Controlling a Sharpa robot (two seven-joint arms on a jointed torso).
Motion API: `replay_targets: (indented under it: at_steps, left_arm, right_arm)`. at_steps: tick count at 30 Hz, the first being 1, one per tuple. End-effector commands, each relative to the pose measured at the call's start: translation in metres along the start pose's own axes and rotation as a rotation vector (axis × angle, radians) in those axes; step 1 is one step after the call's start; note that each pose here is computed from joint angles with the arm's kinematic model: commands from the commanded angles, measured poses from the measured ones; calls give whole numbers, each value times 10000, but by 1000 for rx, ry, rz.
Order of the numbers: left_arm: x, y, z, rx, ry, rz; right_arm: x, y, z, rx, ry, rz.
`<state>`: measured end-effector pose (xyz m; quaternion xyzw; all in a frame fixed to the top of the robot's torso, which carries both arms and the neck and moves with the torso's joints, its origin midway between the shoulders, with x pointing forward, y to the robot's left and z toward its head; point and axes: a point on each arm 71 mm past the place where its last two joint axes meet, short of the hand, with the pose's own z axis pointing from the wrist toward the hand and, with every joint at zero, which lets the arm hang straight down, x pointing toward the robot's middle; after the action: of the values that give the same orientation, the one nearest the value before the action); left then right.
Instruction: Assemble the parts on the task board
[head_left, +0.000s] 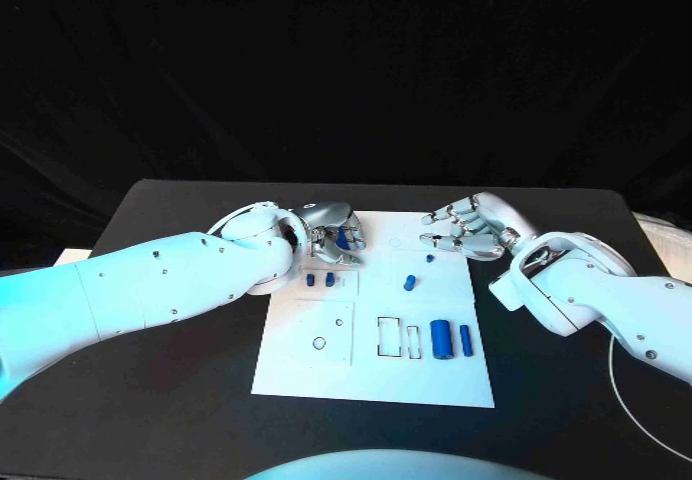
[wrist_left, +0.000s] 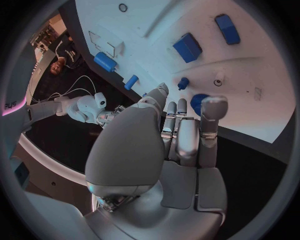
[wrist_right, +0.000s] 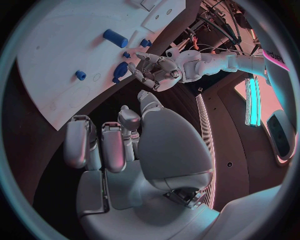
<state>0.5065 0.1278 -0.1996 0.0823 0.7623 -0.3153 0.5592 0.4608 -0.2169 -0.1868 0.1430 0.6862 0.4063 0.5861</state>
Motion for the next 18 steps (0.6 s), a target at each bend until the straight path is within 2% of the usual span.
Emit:
replay_targets:
  at_steps: [1, 4, 18]
  left_arm:
    - [45, 14, 29, -34, 37, 103]
    - [72, 19, 47, -51, 48, 114]
    - [129, -4, 109, -55, 60, 121]
  right_arm:
    - [20, 14, 0, -9, 13, -1]
    - [19, 14, 0, -10, 13, -1]
    - [18, 14, -4, -9, 15, -1]
